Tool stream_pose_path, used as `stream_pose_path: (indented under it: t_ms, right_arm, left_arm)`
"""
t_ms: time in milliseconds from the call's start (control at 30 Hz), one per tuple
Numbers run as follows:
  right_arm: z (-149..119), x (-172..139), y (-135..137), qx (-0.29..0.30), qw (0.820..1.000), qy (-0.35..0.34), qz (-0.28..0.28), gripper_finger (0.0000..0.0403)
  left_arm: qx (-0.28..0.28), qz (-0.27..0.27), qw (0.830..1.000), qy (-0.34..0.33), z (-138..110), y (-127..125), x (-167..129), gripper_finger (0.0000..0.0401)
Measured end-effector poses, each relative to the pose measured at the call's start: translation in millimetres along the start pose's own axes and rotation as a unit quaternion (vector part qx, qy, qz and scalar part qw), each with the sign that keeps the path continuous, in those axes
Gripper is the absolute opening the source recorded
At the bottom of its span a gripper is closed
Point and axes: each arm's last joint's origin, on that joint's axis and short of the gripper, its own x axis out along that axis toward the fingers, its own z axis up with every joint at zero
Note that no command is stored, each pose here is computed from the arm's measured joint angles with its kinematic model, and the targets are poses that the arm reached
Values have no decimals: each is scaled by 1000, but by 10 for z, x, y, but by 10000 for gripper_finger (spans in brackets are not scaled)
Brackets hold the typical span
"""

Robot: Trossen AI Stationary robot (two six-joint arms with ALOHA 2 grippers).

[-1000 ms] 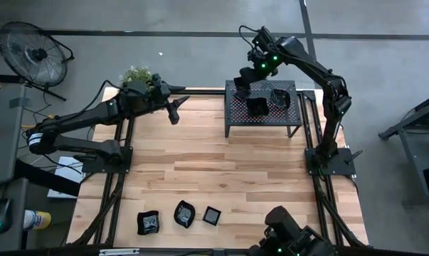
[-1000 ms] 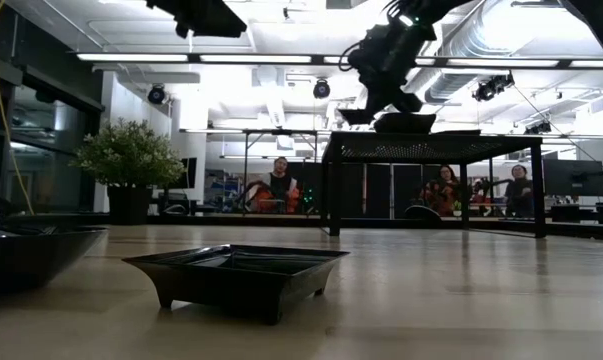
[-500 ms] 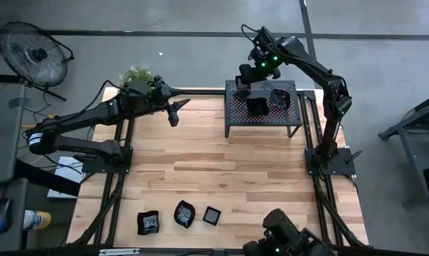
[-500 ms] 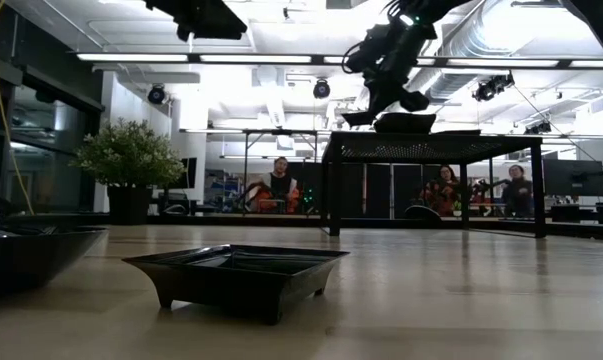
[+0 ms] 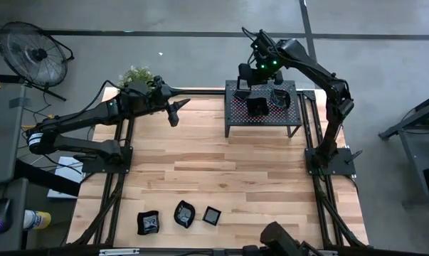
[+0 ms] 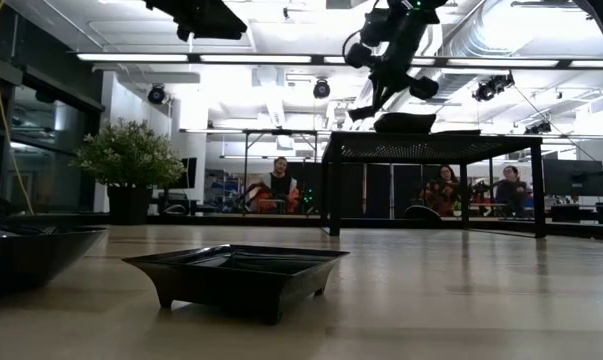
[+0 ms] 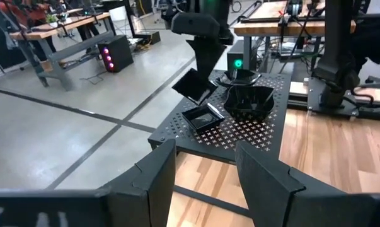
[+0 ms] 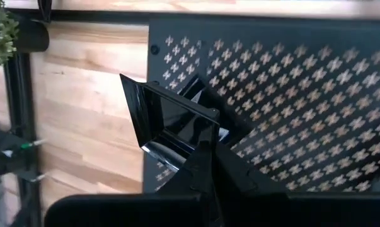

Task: Pick & Place Mini shaped plates
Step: Stack the black square plate on top of the black square plates on the shelf

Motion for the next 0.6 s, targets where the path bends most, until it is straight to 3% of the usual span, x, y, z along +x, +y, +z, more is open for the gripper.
stream_pose_path:
  t_ms: [367,600]
  right_arm:
    - [-148,8,100,97,995,14,-5,0]
    - [-246,1,163,126,992,3,-18,0]
  left_arm:
    - [-12,0,1000,0,1,0,0,162]
    - [-12,0,1000,0,0,0,0,162]
